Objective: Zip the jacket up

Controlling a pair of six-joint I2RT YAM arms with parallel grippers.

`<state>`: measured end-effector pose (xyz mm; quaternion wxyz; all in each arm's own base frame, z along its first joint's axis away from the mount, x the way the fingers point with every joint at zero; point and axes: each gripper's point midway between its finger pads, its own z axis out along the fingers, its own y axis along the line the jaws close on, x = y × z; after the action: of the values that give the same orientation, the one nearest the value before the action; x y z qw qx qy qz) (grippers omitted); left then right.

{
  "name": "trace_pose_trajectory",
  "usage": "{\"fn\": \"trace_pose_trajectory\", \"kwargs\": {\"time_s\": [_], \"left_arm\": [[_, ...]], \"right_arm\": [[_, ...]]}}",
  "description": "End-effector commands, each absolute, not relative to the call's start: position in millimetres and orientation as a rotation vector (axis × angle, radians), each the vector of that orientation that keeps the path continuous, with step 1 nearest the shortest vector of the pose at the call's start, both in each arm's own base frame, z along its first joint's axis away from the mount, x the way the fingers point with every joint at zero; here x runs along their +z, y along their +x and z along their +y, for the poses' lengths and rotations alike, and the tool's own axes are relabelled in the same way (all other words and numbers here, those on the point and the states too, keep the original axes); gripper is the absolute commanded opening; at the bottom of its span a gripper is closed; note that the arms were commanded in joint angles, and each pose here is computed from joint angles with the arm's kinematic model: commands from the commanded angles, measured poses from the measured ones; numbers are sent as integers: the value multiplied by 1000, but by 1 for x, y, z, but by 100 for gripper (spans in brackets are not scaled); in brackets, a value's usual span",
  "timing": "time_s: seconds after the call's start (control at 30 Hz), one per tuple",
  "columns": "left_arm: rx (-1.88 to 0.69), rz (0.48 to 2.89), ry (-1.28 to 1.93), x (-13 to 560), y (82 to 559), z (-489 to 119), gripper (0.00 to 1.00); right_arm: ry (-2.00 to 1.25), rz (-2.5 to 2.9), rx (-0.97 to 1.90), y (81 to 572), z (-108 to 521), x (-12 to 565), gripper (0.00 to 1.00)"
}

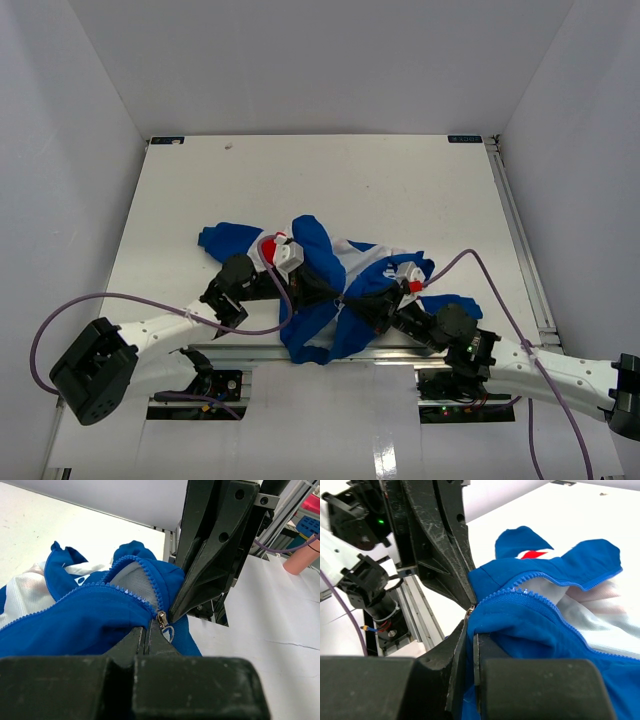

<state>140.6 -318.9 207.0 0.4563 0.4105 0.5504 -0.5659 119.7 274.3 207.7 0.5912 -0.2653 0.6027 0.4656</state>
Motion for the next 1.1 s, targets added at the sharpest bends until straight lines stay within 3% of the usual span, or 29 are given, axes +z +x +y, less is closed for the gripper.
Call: {"fn": "trace_pose_trajectory", "kwargs": {"time_s": [0.0, 0.33, 0.53, 0.63, 1.07], "left_arm": [[-1502, 1475, 1028, 198, 117, -322, 0], [-1489, 1738, 823, 187, 140, -328, 0], [-1485, 1796, 790, 185, 143, -327, 0], [-1500, 1821, 780, 183, 144, -326, 0], [-1551, 1904, 739, 165, 152, -321, 0]], "right_arm": [[-395, 1315, 1024, 150, 258, 265, 16], [-521, 1536, 789, 166, 259, 237, 43], [-526, 1627, 700, 166, 236, 260, 59], [-556, 1675, 648, 165, 230, 261, 64], [-931, 1763, 365, 160, 250, 241, 66]]}}
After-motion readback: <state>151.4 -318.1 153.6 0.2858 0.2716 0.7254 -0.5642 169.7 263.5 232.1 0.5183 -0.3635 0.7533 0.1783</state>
